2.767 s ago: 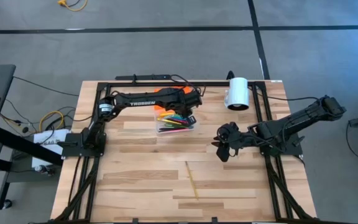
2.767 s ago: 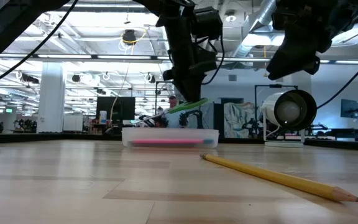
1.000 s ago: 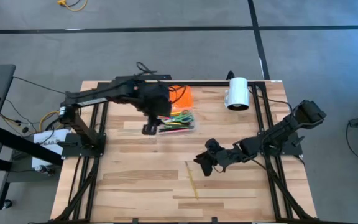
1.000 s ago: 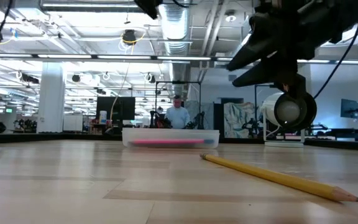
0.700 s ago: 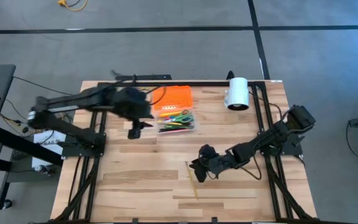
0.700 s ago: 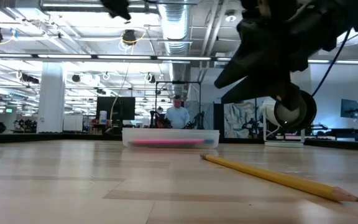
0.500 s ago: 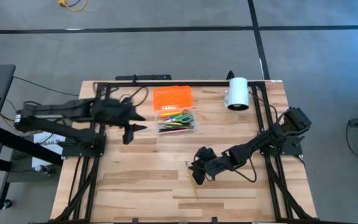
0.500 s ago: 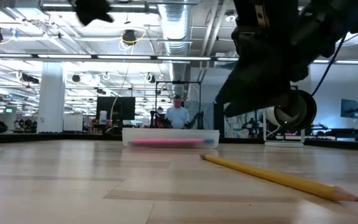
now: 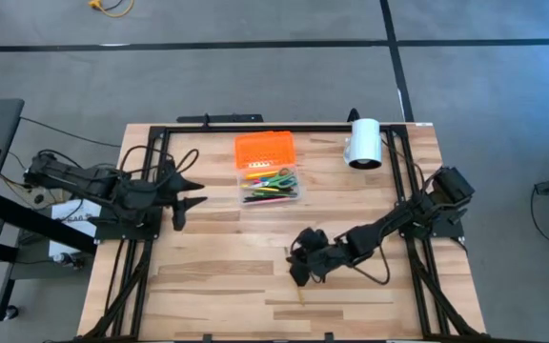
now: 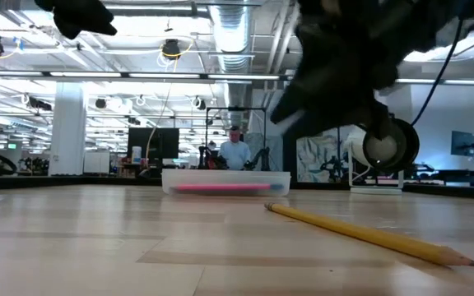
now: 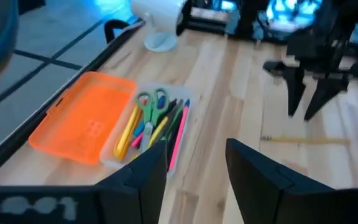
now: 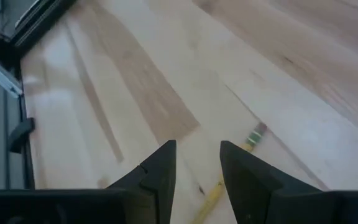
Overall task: Pick & place school supplies into a supply box
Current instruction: Put the yellow pencil into the supply box
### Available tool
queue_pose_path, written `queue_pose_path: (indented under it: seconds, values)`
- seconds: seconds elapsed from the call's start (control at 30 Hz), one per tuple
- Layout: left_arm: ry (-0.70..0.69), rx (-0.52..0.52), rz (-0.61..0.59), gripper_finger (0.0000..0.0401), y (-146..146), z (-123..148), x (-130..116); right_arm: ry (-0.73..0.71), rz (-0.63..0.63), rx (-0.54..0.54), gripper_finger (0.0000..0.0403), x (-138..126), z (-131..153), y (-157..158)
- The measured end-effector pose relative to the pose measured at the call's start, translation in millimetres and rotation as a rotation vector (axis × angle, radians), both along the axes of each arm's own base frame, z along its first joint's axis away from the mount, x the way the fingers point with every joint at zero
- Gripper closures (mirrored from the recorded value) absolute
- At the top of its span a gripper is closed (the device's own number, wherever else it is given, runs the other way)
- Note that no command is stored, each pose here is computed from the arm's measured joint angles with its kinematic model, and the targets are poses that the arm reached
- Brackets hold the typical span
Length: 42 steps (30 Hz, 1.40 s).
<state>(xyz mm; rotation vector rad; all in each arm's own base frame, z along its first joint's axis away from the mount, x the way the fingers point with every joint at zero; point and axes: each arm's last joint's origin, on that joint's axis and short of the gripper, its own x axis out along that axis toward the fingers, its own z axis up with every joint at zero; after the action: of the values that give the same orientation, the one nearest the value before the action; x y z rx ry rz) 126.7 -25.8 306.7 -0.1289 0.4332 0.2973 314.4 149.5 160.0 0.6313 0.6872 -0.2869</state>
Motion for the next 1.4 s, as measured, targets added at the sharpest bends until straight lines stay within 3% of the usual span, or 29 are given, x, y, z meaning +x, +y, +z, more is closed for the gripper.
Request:
queue_pose_path:
  seconds: [0.13, 0.27, 0.47, 0.63, 0.8, 1.1, 1.4]
  values:
    - [0.034, 0.045, -0.043, 0.0248, -2, -7, -3, 0.046, 0.019, -0.053, 0.0285, 19, 1, 14]
    - [0.075, 0.059, -0.061, 0.0248, -3, -15, -6, 0.167, -0.055, -0.087, 0.0285, 33, -9, 23]
    - [0.099, 0.077, -0.096, 0.0248, -6, -17, -8, 0.323, -0.173, -0.064, 0.0285, 46, -8, 27]
    - [0.104, 0.107, -0.110, 0.0248, -7, -17, -8, 0.429, -0.301, 0.046, 0.0285, 49, 0, 16]
    - [0.105, 0.112, -0.113, 0.0248, -7, -17, -8, 0.462, -0.285, 0.151, 0.0285, 57, 1, 6]
    - [0.105, 0.106, -0.117, 0.0248, -7, -17, -8, 0.507, -0.301, 0.193, 0.0285, 58, 0, -2]
    - [0.105, 0.109, -0.117, 0.0248, -7, -16, -8, 0.522, -0.281, 0.229, 0.0285, 51, -1, 15]
